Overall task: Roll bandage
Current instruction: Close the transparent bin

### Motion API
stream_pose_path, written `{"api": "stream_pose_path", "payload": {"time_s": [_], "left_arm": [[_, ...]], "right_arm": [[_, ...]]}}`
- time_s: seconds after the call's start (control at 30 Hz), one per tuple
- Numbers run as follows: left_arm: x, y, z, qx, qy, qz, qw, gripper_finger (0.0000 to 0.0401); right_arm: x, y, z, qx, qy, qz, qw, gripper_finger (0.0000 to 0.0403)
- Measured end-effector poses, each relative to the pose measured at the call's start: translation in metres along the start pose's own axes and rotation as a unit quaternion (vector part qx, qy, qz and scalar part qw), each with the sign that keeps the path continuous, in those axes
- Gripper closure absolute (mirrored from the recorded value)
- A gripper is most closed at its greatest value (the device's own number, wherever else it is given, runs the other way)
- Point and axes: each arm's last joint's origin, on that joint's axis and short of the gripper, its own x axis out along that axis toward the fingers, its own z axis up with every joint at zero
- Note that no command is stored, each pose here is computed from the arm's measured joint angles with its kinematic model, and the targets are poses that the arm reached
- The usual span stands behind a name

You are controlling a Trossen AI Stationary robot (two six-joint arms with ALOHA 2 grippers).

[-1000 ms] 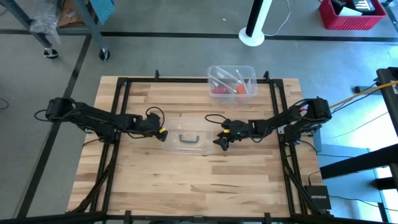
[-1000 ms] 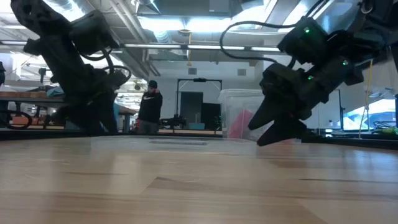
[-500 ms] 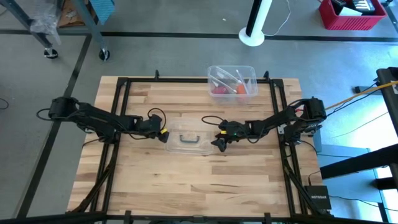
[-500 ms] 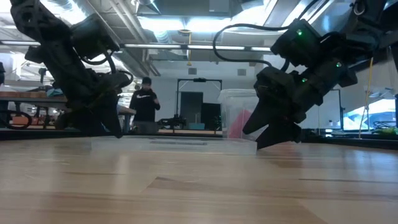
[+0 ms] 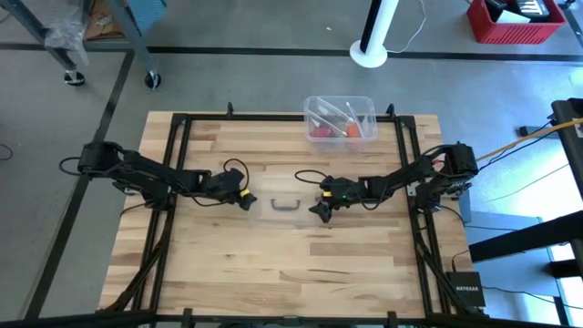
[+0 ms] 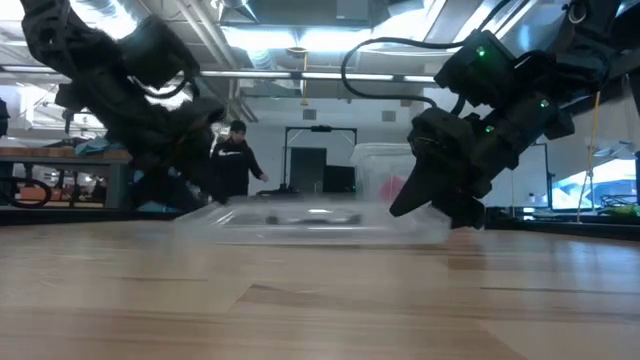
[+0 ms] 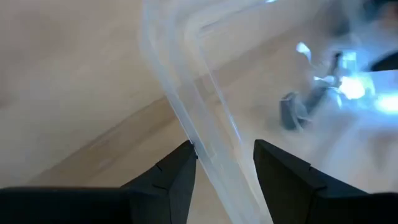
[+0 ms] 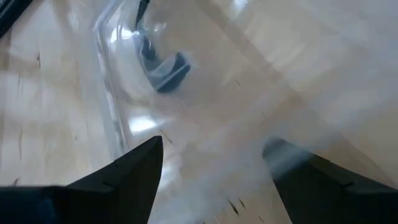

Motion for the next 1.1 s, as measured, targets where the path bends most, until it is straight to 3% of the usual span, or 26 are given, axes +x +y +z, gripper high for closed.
{"api": "stream_pose_path", "payload": {"time_s": [0.3, 0.47, 0.6, 0.9, 1.1], "left_arm": [[-0.001, -0.011, 0.008, 0.080, -0.042, -0.051, 0.995, 0.0246], [-0.001, -0.012, 0.009, 0.092, -0.042, -0.054, 0.993, 0.0246], [-0.001, -0.012, 0.008, 0.101, -0.042, -0.053, 0.993, 0.0246], [-0.006, -0.018, 0.013, 0.145, -0.054, -0.066, 0.986, 0.0282], [-0.022, -0.027, 0.021, 0.147, -0.087, -0.101, 0.980, 0.0297]], "right_arm": [[0.000, 0.001, 0.001, -0.039, -0.009, 0.011, 0.999, 0.0118], [-0.001, 0.009, 0.005, -0.085, -0.006, 0.075, 0.994, 0.0127], [-0.002, 0.011, 0.005, -0.097, -0.001, 0.095, 0.991, 0.0175], [-0.019, 0.020, 0.014, -0.142, -0.017, 0.113, 0.983, 0.0358], [-0.038, 0.024, 0.018, -0.167, -0.037, 0.066, 0.983, 0.0366]]}}
